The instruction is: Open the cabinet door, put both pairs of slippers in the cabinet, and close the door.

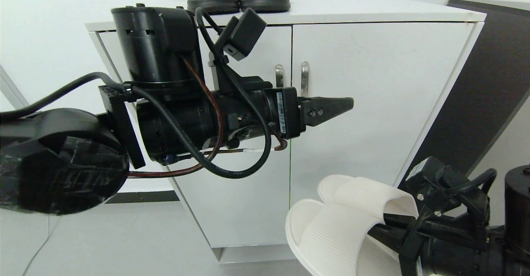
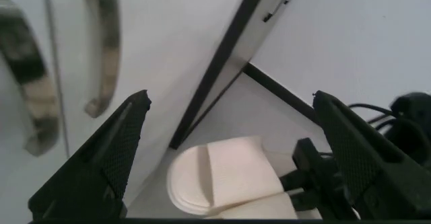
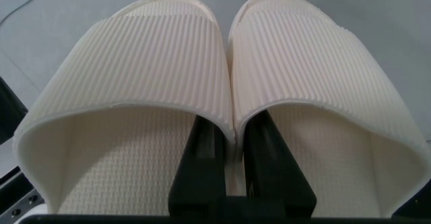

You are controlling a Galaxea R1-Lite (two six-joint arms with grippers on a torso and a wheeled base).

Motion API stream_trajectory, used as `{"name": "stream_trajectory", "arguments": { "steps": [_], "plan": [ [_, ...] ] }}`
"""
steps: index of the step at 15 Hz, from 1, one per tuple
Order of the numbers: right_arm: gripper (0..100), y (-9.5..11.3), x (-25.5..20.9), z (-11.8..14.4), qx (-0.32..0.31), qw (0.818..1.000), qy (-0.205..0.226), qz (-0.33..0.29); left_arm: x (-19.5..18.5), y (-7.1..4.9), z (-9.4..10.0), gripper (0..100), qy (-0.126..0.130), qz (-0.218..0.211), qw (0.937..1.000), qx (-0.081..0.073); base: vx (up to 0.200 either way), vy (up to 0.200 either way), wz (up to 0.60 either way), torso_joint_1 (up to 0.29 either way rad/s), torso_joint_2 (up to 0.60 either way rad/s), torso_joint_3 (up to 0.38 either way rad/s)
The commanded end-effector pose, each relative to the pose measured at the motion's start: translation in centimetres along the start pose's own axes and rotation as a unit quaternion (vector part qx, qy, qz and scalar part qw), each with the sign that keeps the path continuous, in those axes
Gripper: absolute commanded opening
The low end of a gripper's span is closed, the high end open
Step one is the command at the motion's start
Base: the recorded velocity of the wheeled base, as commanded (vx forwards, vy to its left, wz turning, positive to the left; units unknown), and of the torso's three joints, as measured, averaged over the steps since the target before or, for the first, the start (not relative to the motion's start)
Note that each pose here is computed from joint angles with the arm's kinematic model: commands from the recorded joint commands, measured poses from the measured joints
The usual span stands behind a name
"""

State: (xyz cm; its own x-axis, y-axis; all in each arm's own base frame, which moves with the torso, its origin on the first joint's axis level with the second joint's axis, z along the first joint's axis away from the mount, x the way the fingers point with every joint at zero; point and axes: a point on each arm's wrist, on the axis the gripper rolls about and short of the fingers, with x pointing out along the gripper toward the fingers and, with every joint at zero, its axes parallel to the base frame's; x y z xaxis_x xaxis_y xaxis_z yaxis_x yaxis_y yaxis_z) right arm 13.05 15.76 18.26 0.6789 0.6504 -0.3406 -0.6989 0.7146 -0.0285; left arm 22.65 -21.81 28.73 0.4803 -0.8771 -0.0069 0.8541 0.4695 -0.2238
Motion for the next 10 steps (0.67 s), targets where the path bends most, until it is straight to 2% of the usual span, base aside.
{"name": "stream_trajectory", "arguments": {
  "steps": [1, 3, 6, 10],
  "plan": [
    [0, 0.0, 0.1, -0.1, 0.000, 1.000, 0.002, 0.001, 0.2, 0.6, 0.2, 100, -0.005, 0.015, 0.9999, 0.002, 0.000, 0.000, 0.00, 0.000, 0.00, 0.000],
    [0, 0.0, 0.1, 0.0, 0.000, 1.000, 0.001, 0.000, -0.1, 0.5, 1.0, 100, -0.020, 0.029, 0.9994, 0.006, 0.000, 0.000, 0.00, 0.000, 0.00, 0.000],
    [0, 0.0, 0.0, -0.1, -0.001, 1.000, 0.002, 0.000, 0.3, 0.7, 1.2, 100, -0.026, 0.049, 0.9984, 0.008, 0.000, 0.000, 0.00, 0.000, 0.00, 0.000],
    [0, 0.0, -0.1, -0.1, -0.001, 1.000, 0.001, 0.000, 1.7, 1.9, 0.2, 100, -0.012, 0.060, 0.9981, 0.003, 0.000, 0.000, 0.00, 0.000, 0.00, 0.000]
  ]
}}
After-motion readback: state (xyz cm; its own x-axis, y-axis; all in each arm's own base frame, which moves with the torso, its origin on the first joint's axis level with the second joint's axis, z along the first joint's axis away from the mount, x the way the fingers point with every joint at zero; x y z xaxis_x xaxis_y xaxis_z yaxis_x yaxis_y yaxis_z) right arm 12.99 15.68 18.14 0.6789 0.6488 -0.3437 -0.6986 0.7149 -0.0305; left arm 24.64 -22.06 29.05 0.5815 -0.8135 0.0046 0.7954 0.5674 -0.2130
